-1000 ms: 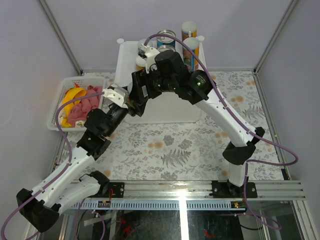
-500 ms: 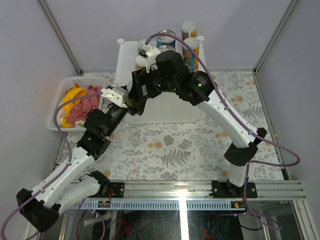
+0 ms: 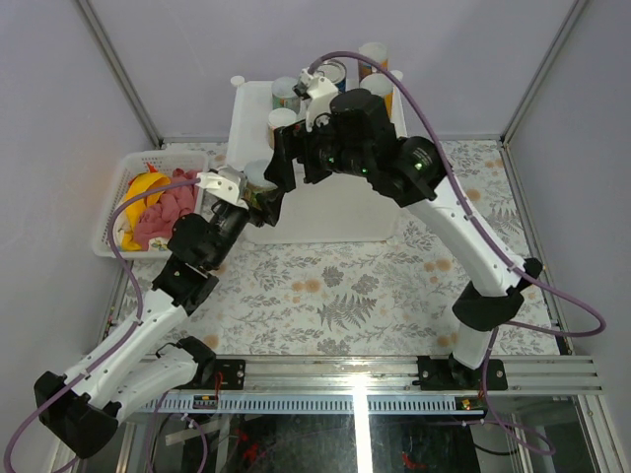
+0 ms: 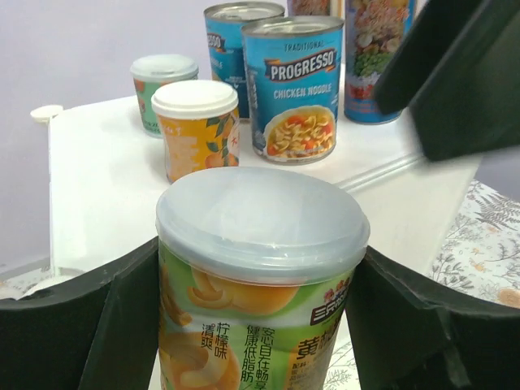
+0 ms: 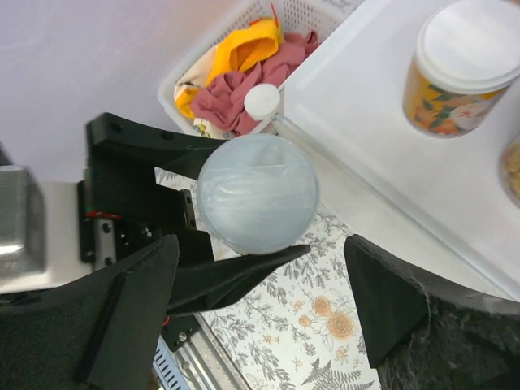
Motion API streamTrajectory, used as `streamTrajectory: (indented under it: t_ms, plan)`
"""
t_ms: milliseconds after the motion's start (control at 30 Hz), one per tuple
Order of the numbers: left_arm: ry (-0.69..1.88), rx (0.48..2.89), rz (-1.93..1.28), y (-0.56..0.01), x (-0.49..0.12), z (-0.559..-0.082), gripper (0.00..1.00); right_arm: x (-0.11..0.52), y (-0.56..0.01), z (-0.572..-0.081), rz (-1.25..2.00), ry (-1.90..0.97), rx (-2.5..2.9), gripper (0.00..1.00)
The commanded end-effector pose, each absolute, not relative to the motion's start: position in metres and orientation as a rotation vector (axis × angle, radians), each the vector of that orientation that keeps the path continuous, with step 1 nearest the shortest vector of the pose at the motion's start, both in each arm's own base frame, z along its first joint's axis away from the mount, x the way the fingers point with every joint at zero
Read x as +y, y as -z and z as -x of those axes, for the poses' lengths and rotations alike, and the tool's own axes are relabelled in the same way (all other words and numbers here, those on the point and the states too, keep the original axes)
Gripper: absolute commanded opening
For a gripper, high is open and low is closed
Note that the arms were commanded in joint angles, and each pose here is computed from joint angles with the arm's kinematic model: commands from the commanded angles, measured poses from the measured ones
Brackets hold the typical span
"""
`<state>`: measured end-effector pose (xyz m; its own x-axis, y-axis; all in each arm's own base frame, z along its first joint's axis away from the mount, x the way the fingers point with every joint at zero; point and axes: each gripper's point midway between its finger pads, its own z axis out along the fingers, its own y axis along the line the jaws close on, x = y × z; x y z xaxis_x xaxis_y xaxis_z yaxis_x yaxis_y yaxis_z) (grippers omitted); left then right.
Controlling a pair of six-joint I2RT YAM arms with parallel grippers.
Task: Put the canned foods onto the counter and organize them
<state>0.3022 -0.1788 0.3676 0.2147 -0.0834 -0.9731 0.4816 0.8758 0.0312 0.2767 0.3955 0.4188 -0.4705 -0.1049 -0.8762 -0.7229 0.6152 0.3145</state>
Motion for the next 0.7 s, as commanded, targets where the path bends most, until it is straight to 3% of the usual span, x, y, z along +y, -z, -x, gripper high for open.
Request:
streamTrajectory:
  t_ms: [0, 267, 667]
  plan:
    - [0.403, 1.182, -0.273, -0.407, -0.165, -0.297, 0.0, 0.369, -0.482, -0.276, 0.589, -0.887, 1.765, 0.91]
    - [0.4, 1.155, -0.223, -0.422, -0.16, -0.3, 0.0, 0.358, -0.489, -0.276, 0.555, -0.865, 1.734, 0.91]
    - [0.377, 1.044, 0.122, -0.465, -0.126, -0.323, 0.0, 0.324, -0.487, -0.269, 0.514, -0.782, 1.68, 0.91]
